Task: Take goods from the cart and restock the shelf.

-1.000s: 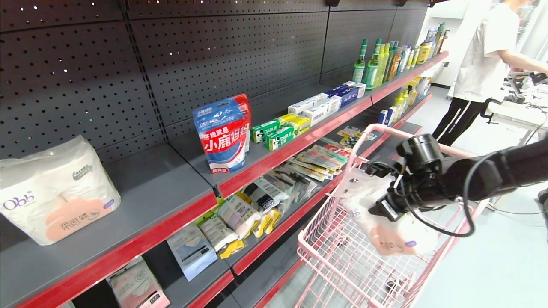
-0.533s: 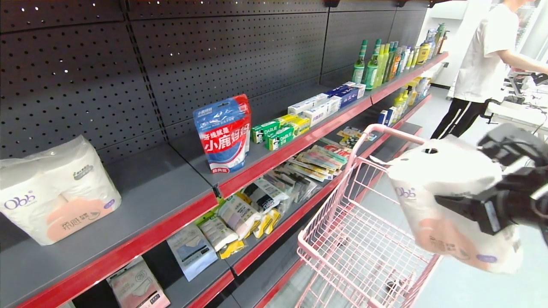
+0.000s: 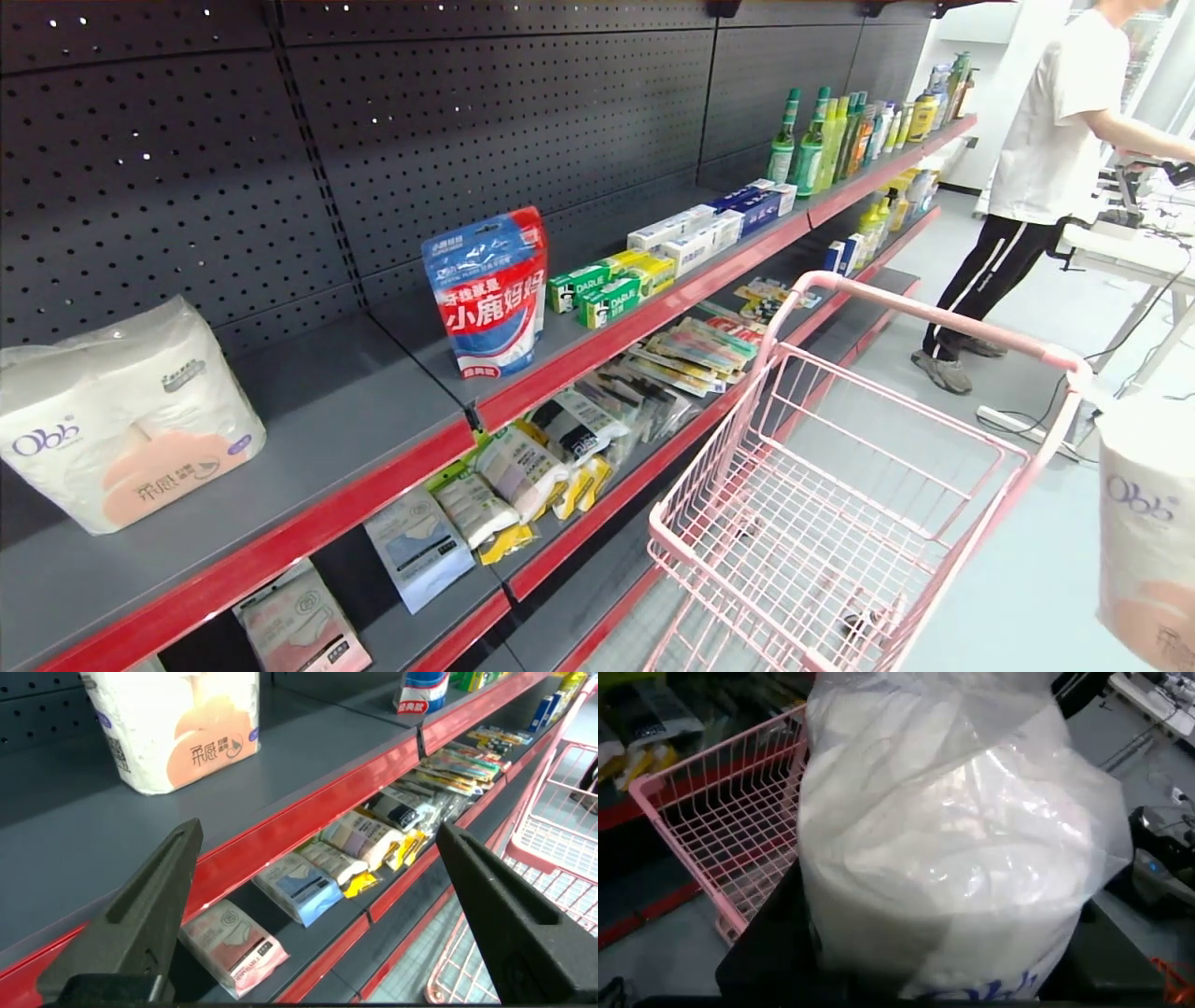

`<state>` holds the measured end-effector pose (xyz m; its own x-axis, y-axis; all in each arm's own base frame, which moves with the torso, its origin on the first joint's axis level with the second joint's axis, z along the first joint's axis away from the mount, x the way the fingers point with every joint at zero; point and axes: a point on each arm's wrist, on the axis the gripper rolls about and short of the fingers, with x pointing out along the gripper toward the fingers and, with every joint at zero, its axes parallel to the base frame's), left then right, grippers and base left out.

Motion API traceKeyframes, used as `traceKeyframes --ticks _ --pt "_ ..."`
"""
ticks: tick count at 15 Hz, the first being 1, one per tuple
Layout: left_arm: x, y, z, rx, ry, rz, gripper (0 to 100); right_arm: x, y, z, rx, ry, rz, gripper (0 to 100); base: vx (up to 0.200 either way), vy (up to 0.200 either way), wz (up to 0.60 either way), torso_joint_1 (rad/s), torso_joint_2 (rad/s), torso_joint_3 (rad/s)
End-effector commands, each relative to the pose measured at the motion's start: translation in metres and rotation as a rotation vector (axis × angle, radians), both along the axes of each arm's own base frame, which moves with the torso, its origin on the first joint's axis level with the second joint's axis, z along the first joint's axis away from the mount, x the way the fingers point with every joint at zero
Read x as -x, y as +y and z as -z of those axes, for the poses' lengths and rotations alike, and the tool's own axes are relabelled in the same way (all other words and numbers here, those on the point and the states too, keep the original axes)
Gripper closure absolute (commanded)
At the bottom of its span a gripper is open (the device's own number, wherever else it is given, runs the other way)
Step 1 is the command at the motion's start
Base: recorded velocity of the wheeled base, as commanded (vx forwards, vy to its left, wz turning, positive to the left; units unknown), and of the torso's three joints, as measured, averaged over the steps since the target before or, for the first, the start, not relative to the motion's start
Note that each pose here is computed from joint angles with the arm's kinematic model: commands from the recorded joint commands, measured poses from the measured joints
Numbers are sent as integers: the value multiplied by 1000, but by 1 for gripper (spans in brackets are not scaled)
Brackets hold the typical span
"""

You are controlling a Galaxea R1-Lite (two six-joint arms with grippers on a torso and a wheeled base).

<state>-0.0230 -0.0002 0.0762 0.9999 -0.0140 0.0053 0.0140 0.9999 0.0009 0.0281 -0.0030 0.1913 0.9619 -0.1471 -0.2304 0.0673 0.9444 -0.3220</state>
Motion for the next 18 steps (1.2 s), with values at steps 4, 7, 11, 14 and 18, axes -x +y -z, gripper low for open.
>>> traceKeyframes --ticks 4,7,11,14,18 --pt "0 0 0 -4 1 0 0 31 -1 7 -29 -116 24 100 0 0 0 0 0 0" --pt "0 0 0 -1 2 0 0 31 0 13 -42 -104 -22 100 0 0 0 0 0 0" --pt "0 0 0 1 2 0 0 41 0 25 -41 -132 -24 100 0 0 0 148 -334 -178" --pt "0 0 0 1 1 0 0 40 0 28 -38 -123 -25 100 0 0 0 164 -349 -198" --pt "0 0 0 1 2 0 0 40 0 26 -35 -122 -25 100 0 0 0 162 -353 -194"
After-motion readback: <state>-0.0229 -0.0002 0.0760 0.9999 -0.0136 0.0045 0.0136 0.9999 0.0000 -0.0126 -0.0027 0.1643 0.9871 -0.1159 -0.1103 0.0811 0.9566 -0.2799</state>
